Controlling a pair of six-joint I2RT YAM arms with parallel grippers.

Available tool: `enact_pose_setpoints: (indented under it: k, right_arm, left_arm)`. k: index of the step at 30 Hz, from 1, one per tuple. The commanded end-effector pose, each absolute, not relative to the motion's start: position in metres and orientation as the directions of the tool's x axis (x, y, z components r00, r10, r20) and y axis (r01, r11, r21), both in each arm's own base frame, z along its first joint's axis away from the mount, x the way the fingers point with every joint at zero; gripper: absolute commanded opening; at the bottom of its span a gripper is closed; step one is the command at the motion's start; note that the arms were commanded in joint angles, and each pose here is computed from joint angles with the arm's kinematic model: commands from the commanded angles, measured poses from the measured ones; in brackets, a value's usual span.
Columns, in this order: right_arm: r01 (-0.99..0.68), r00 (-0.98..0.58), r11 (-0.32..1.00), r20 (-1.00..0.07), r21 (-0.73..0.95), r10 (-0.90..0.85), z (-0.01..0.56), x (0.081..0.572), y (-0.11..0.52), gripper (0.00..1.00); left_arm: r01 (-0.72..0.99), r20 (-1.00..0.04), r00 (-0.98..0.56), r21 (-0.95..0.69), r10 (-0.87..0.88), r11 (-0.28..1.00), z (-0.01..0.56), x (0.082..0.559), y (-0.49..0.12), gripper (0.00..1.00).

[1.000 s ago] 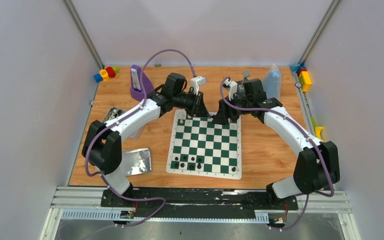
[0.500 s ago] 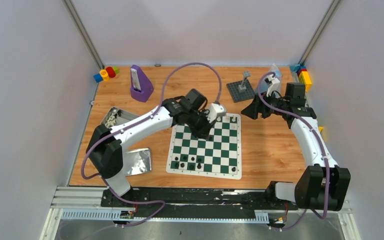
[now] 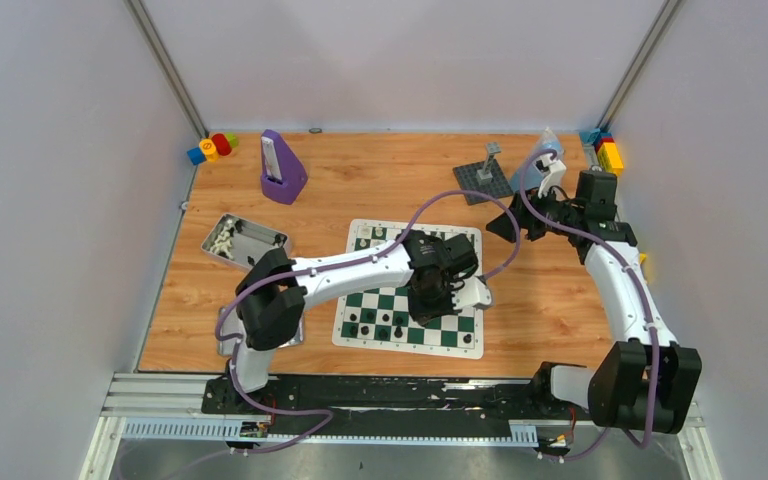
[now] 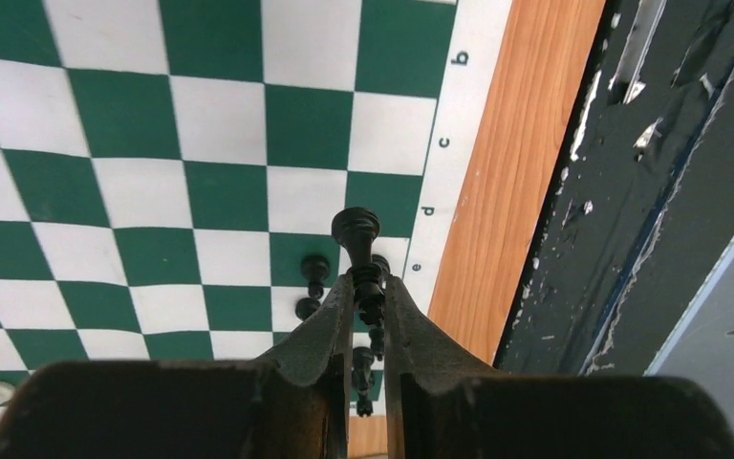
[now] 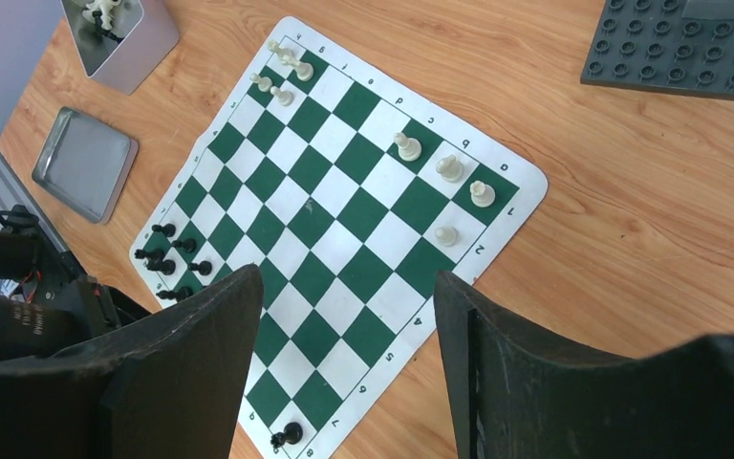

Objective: Set up the chess pieces on the board
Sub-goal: Place the chess piece on the chessboard.

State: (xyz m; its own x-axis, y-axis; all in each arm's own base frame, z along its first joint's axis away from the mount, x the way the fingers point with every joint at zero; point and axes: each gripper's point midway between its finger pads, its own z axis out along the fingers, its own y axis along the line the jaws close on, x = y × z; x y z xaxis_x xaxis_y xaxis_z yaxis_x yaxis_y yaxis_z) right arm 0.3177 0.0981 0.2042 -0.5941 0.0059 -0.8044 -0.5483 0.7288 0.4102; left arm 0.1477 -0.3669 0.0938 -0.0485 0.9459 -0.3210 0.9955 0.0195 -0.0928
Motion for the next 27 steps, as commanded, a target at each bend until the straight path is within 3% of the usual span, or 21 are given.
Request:
enact_pose_setpoints:
  k: [1,27]
  right_arm:
    - [-0.597,-0.505,0.729,-0.863,0.336,-0.016,0.222,0.32,0.096,0.67]
    - [-0.611,-0.506,0.714,-0.862,0.342,-0.02,0.22,0.316,0.099,0.67]
  left_arm:
    - [0.998,-0.256,0.005,-0.061,0.967,-0.022,0.093,0.146,-0.363,0.0]
    - [0.981,-0.156,0.006,-0.189,0.988,-0.035,0.066,0.12,-0.363,0.05]
